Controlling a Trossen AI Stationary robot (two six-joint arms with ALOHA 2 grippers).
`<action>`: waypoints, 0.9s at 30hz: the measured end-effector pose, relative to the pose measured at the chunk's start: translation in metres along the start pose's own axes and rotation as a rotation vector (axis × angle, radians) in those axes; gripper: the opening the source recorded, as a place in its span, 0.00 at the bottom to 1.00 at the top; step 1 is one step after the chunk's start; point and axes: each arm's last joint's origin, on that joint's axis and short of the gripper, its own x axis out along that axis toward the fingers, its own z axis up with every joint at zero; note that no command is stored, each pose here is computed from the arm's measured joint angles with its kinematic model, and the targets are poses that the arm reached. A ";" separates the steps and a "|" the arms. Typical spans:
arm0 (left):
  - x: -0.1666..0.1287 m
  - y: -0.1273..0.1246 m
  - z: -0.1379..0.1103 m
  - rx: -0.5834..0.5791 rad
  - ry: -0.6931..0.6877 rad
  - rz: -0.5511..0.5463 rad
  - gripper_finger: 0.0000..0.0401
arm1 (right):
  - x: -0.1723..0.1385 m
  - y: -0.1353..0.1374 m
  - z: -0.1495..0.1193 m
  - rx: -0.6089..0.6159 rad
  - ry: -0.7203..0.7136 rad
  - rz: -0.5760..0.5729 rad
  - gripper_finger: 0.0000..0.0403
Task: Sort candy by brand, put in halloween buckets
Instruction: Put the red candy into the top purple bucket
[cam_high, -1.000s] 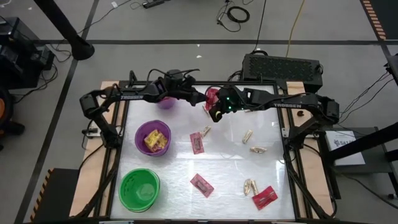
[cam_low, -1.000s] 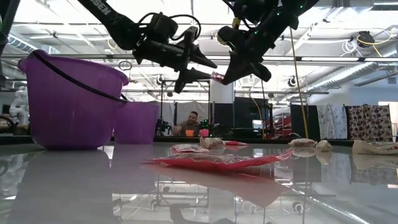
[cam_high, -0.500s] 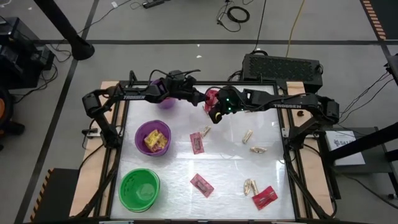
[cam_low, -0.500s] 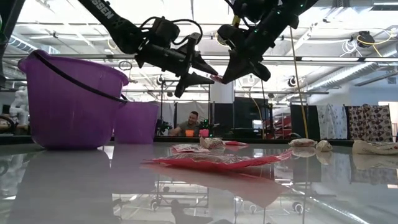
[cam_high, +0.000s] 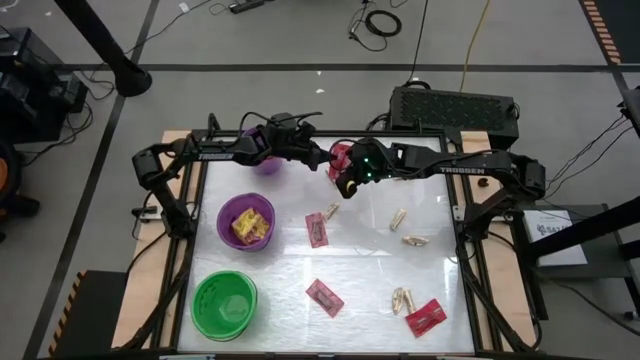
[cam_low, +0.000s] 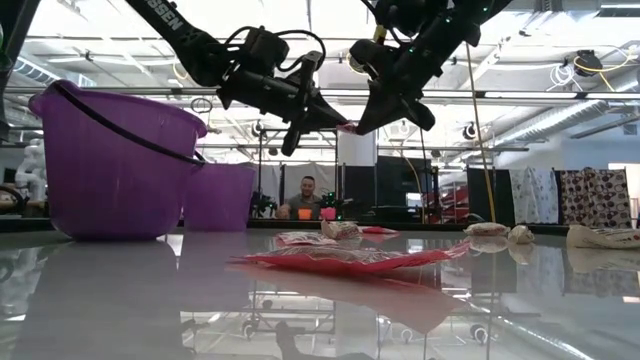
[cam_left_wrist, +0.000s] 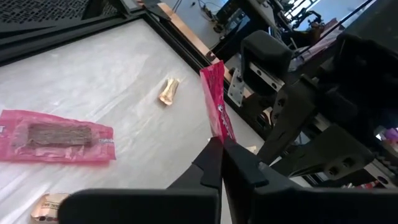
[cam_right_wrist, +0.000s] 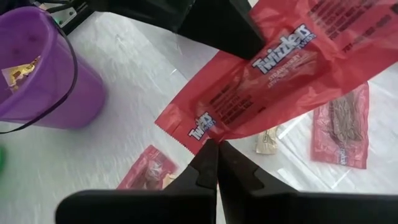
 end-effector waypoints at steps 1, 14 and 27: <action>0.000 0.000 0.000 0.000 0.001 -0.001 0.02 | 0.000 0.000 0.000 -0.007 0.000 0.000 0.00; -0.006 0.000 0.004 0.005 0.015 -0.027 0.02 | -0.014 -0.003 0.001 -0.055 0.002 -0.013 0.18; -0.078 -0.034 0.022 0.374 0.008 0.253 0.01 | -0.051 -0.013 0.002 0.018 0.007 -0.039 0.42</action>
